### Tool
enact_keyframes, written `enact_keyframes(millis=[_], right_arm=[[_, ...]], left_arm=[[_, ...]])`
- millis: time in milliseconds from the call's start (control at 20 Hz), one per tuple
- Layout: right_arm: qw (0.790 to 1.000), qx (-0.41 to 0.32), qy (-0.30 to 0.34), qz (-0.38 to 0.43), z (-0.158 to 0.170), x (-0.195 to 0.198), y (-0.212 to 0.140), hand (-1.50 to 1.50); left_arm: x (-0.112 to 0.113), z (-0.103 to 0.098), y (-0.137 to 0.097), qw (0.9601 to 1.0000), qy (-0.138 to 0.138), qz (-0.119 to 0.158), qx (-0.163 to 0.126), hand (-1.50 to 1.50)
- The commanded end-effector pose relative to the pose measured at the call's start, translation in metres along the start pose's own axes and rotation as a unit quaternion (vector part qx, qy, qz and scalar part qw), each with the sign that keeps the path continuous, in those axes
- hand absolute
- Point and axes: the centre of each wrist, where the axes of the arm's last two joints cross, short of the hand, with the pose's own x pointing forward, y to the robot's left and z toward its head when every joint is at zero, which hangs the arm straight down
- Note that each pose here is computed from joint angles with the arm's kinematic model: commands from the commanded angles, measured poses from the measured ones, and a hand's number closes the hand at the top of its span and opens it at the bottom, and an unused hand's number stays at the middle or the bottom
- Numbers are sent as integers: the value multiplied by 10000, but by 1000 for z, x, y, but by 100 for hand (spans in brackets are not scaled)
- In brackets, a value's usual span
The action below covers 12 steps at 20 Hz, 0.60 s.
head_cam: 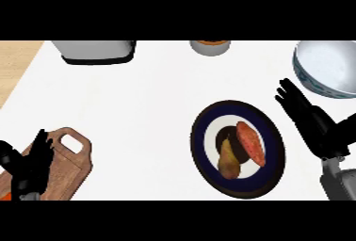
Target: Pick the sweet potato from the plate and place it in the bowl
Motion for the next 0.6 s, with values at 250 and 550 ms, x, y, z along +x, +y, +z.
enact_keyframes(millis=[250,550], right_arm=[[9230,3385,-1198,-1384,-35,22,58,150],[9296,2784,-1915,-1470,-44,-6,-38,-150]], left_arm=[[114,5,-45,9452,-2890,-982,-1156,0],[123,14,-70,9277,-3165,-1207,-1569,0]])
